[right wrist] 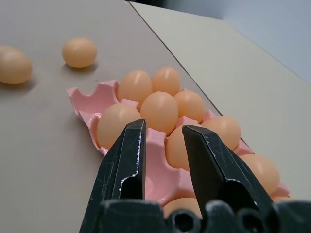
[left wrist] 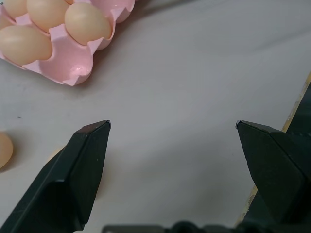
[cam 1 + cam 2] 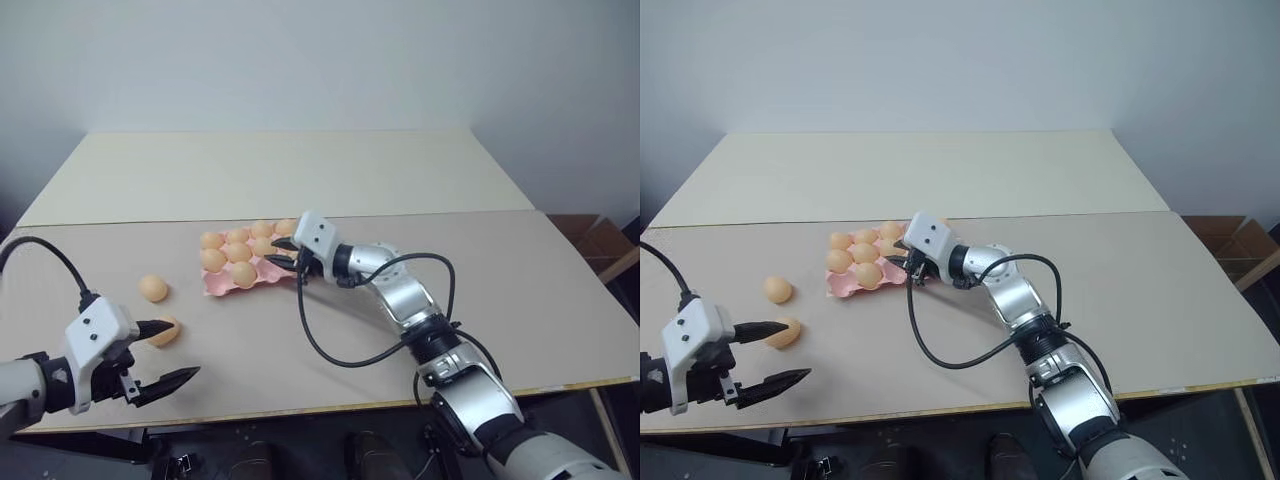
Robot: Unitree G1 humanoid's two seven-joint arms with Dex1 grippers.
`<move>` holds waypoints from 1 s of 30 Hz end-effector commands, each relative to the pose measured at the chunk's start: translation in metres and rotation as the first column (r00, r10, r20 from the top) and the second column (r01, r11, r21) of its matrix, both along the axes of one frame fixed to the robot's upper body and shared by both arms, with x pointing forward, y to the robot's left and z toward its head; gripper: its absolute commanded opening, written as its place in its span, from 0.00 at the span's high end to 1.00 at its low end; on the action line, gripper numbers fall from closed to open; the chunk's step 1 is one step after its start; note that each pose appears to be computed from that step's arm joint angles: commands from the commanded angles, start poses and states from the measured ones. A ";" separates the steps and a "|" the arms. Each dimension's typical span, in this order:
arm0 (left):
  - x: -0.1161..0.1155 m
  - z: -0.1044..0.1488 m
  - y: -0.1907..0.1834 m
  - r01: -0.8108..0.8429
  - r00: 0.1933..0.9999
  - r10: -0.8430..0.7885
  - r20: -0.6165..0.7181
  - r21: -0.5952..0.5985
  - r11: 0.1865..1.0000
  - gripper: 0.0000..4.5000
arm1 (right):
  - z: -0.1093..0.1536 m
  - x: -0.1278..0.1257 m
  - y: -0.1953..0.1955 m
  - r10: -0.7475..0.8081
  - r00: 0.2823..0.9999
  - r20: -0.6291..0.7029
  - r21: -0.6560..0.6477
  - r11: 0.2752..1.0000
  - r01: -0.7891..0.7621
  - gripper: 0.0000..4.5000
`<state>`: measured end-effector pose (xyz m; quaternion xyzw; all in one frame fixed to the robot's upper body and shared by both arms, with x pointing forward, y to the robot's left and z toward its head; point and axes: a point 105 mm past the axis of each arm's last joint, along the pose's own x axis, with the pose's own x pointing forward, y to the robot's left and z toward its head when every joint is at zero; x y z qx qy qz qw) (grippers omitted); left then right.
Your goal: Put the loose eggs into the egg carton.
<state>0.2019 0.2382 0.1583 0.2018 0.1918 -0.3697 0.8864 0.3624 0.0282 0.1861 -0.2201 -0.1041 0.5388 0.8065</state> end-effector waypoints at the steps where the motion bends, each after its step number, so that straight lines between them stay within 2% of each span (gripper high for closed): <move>1: 0.001 0.006 -0.002 0.008 1.000 -0.008 0.024 0.006 1.000 0.00 | 0.022 -0.019 -0.012 0.068 0.996 0.060 0.013 0.998 -0.069 0.65; 6: -0.002 0.006 0.008 -0.042 0.999 0.041 0.032 0.019 0.999 0.00 | 0.026 -0.048 -0.056 0.149 0.987 0.067 -0.087 0.986 -0.143 0.65; 12: -0.011 0.010 0.030 -0.149 0.987 0.149 0.057 0.008 0.989 0.00 | 0.025 -0.071 -0.105 0.178 0.984 0.021 -0.218 0.961 -0.169 0.65; 15: -0.017 0.009 0.037 -0.181 0.982 0.180 0.053 0.023 0.983 0.00 | 0.020 -0.077 -0.115 0.177 0.984 -0.015 -0.247 0.953 -0.175 0.52; 19: -0.022 0.013 0.045 -0.234 0.970 0.232 0.071 0.026 0.972 0.00 | 0.020 -0.086 -0.123 0.174 0.984 -0.030 -0.274 0.946 -0.176 0.23; 22: -0.022 0.016 0.054 -0.290 0.952 0.284 0.112 0.041 0.956 0.00 | 0.022 -0.077 -0.128 0.078 0.996 0.036 -0.281 0.958 -0.065 0.01; 25: -0.021 0.020 0.064 -0.362 0.923 0.355 0.146 0.025 0.932 0.00 | 0.021 -0.076 -0.138 0.048 0.999 0.012 -0.290 0.956 -0.042 0.01; 30: -0.023 0.020 0.066 -0.374 0.919 0.368 0.141 0.021 0.927 0.00 | 0.020 -0.078 -0.144 0.038 0.999 -0.001 -0.301 0.953 -0.036 0.01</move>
